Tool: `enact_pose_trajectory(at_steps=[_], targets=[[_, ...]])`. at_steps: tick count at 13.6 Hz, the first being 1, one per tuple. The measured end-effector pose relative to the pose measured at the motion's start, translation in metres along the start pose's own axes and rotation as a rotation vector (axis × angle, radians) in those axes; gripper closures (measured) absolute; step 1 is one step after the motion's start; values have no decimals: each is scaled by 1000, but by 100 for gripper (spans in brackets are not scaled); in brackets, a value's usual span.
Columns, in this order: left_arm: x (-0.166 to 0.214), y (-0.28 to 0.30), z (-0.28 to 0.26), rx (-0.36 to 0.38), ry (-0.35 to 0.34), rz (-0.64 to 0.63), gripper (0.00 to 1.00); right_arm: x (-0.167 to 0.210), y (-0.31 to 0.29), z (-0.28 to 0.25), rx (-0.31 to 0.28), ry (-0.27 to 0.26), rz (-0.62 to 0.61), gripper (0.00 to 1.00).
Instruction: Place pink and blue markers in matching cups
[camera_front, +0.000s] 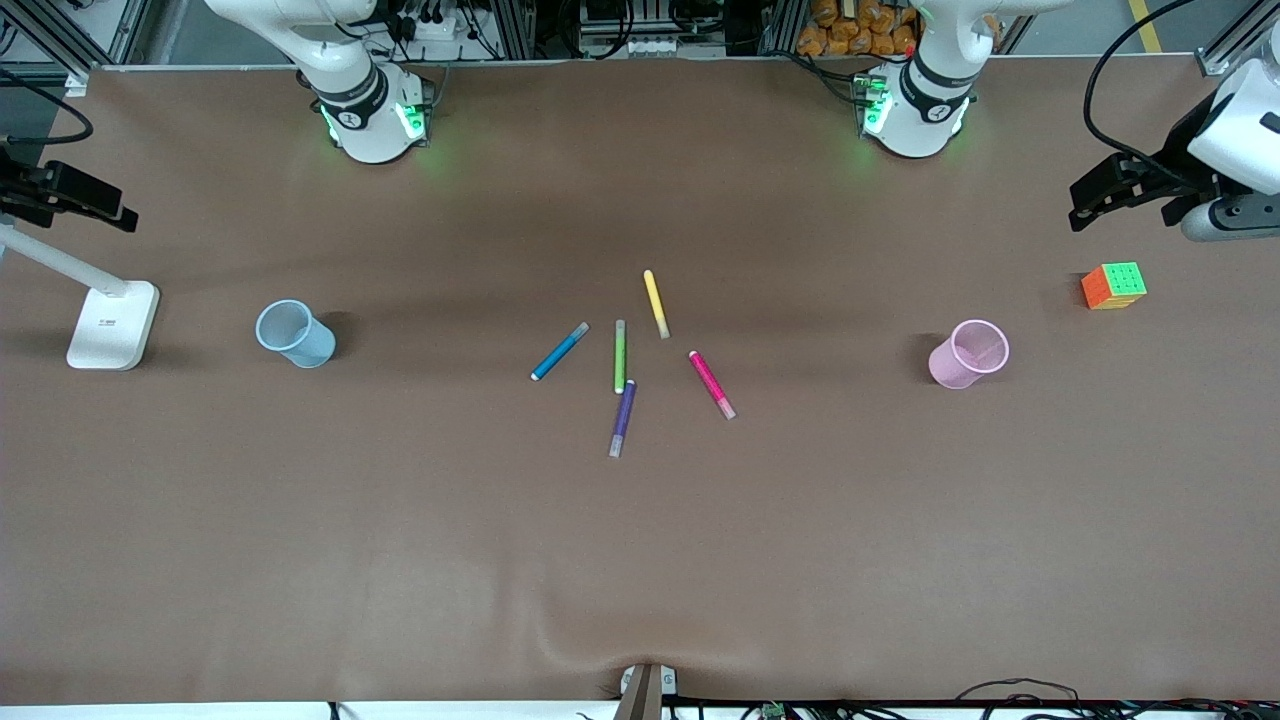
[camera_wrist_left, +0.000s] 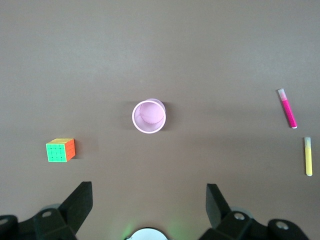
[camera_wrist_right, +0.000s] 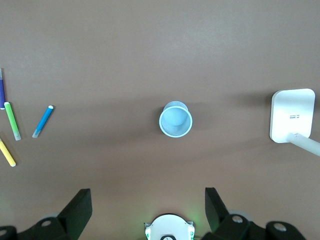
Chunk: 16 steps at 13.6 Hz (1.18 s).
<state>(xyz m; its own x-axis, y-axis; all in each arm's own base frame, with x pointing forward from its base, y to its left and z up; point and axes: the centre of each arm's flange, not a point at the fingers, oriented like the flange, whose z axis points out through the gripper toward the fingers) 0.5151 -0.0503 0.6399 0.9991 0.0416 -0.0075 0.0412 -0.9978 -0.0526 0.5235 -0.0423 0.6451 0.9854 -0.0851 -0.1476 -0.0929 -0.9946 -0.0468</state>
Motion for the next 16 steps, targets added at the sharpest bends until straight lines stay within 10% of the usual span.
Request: enact_pose_trajectory(at_steps=[16], targets=[[13, 7, 42, 3, -43, -53, 0, 0, -1, 1, 2, -8, -2, 0]])
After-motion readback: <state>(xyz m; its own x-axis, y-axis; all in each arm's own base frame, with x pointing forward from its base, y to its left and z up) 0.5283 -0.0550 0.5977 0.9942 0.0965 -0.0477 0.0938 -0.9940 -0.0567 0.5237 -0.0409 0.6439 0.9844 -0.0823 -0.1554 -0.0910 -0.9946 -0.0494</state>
